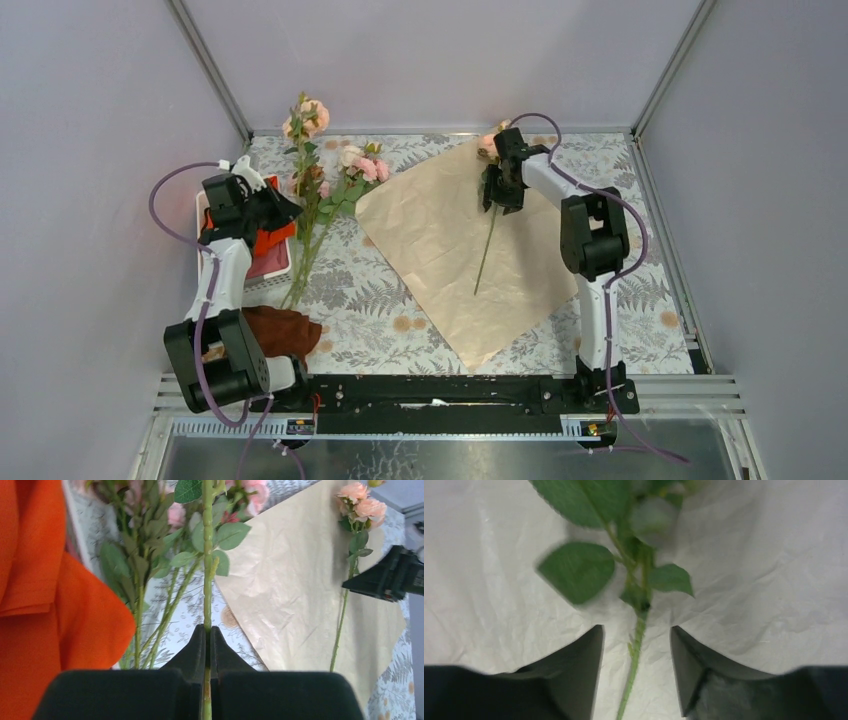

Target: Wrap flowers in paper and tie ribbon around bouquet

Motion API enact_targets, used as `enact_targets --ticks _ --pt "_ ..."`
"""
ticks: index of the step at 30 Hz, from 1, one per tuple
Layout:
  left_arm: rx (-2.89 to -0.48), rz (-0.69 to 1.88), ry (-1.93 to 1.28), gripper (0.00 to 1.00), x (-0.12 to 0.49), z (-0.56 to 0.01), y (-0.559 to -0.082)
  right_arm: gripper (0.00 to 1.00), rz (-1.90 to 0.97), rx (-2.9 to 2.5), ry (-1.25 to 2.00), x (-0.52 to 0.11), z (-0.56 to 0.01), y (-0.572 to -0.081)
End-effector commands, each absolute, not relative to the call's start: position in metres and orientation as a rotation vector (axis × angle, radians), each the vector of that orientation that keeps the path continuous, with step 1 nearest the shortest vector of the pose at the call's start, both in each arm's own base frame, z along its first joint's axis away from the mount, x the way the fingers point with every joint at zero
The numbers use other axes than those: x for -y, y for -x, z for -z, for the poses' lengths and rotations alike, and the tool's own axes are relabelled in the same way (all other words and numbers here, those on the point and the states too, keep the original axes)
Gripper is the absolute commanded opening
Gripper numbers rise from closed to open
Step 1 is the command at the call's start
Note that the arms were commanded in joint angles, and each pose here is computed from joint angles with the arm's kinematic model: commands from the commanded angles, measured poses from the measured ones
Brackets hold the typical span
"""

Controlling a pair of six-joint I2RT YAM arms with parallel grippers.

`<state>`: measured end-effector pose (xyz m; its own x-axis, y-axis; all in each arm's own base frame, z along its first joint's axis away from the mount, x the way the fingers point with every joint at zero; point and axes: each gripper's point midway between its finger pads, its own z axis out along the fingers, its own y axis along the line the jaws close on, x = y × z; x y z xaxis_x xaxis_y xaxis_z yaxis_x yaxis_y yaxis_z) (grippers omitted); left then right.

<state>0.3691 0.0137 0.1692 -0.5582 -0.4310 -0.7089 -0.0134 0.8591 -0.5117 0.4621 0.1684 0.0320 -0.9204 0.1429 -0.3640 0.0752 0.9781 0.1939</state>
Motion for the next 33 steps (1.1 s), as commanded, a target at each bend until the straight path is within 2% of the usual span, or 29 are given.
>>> enact_targets --ticks 1,4,5,10,12,16,21,22,24,25,28,29,30,31,32,33 --pt "-2.002 0.62 0.124 0.0 0.012 -0.224 -0.372 0.68 -0.154 -2.66 -0.047 -0.161 -0.09 -0.482" --pt "-1.984 0.716 0.016 0.0 0.04 -0.244 -0.367 0.93 -0.253 -2.54 0.018 -0.179 -0.143 -0.481" --pt "-1.978 0.754 -0.011 0.0 0.049 -0.25 -0.365 0.99 -0.348 -2.476 0.059 -0.197 -0.166 -0.475" --pt "-1.96 0.9 -0.117 0.0 0.091 -0.271 -0.36 1.0 -1.194 -1.962 0.168 -0.325 -0.283 -0.405" --pt "-1.956 0.945 -0.164 0.0 0.11 -0.276 -0.358 1.0 -1.402 -1.795 0.153 -0.358 -0.313 -0.378" --pt "-1.953 1.002 -0.236 0.0 0.138 -0.282 -0.351 1.0 -1.595 -1.675 0.115 -0.405 -0.34 -0.364" --pt "-1.944 1.056 -0.341 0.0 0.167 -0.283 -0.333 0.99 -1.629 -1.724 0.017 -0.428 -0.324 -0.385" --pt "-1.946 1.069 -0.354 0.0 0.17 -0.282 -0.33 0.96 -1.624 -1.725 0.006 -0.429 -0.323 -0.387" --pt "-1.951 1.083 -0.366 0.0 0.173 -0.279 -0.327 0.81 -1.619 -1.721 -0.002 -0.43 -0.324 -0.39" --pt "-1.953 1.085 -0.374 0.0 0.173 -0.277 -0.326 0.68 -1.615 -1.722 -0.009 -0.429 -0.324 -0.392" --pt "-1.97 1.079 -0.401 0.0 0.175 -0.268 -0.323 0.17 -1.566 -1.753 -0.037 -0.425 -0.317 -0.396" --pt "-1.979 1.073 -0.414 0.0 0.175 -0.264 -0.322 0.05 -1.535 -1.774 -0.045 -0.421 -0.313 -0.398" --pt "-1.987 1.057 -0.425 0.0 0.173 -0.261 -0.322 0.0 -1.504 -1.791 -0.049 -0.416 -0.308 -0.4" --pt "-2.021 1.032 -0.425 0.39 0.17 -0.255 -0.321 0.0 -1.477 -1.806 -0.05 -0.409 -0.303 -0.401" --pt "-2.03 0.972 -0.436 0.72 0.165 -0.253 -0.328 0.0 -1.446 -1.828 -0.054 -0.4 -0.296 -0.402" --pt "-2.083 0.899 -0.423 0.95 0.156 -0.244 -0.33 0.0 -1.403 -1.853 -0.057 -0.388 -0.29 -0.404"
